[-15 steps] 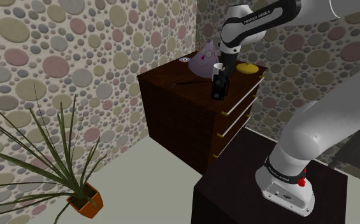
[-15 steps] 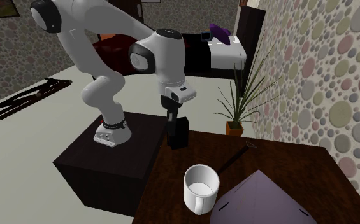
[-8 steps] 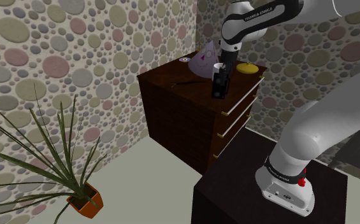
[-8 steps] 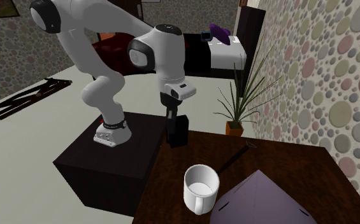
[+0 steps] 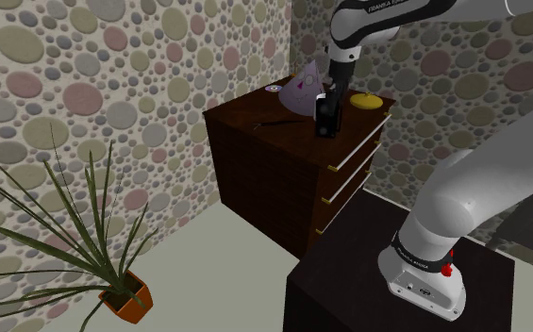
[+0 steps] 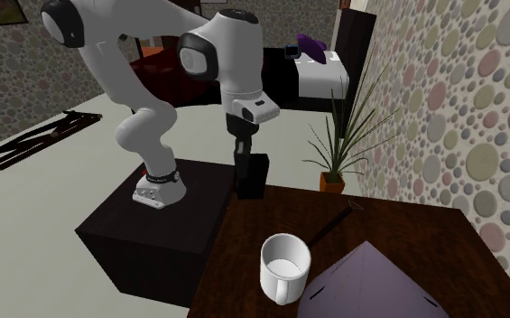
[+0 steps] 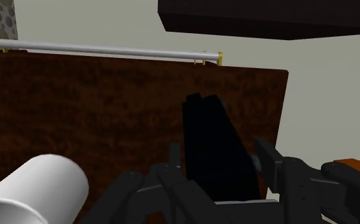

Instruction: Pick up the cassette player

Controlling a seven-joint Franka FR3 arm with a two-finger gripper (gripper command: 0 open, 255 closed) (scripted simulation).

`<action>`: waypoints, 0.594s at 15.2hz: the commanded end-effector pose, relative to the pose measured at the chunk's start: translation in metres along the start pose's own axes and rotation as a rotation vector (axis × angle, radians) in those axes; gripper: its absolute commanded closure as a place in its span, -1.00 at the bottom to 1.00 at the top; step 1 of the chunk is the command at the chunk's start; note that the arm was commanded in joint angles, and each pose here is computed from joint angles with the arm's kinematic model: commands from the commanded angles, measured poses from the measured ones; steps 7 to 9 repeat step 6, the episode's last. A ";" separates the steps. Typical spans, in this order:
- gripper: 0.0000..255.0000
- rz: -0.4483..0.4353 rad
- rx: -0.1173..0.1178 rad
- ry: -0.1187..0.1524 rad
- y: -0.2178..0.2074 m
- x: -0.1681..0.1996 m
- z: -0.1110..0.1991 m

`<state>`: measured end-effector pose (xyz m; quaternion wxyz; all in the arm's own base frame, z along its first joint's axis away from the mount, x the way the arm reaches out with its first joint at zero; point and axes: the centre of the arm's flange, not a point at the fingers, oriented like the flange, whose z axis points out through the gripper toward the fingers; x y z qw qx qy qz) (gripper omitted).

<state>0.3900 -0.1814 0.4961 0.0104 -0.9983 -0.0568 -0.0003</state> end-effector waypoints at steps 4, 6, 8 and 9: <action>1.00 0.000 0.000 0.000 0.000 0.000 -0.027; 1.00 0.000 0.000 0.000 0.000 0.000 -0.028; 1.00 0.000 0.000 0.000 0.000 0.000 -0.028; 1.00 0.000 0.000 0.000 0.000 0.000 -0.028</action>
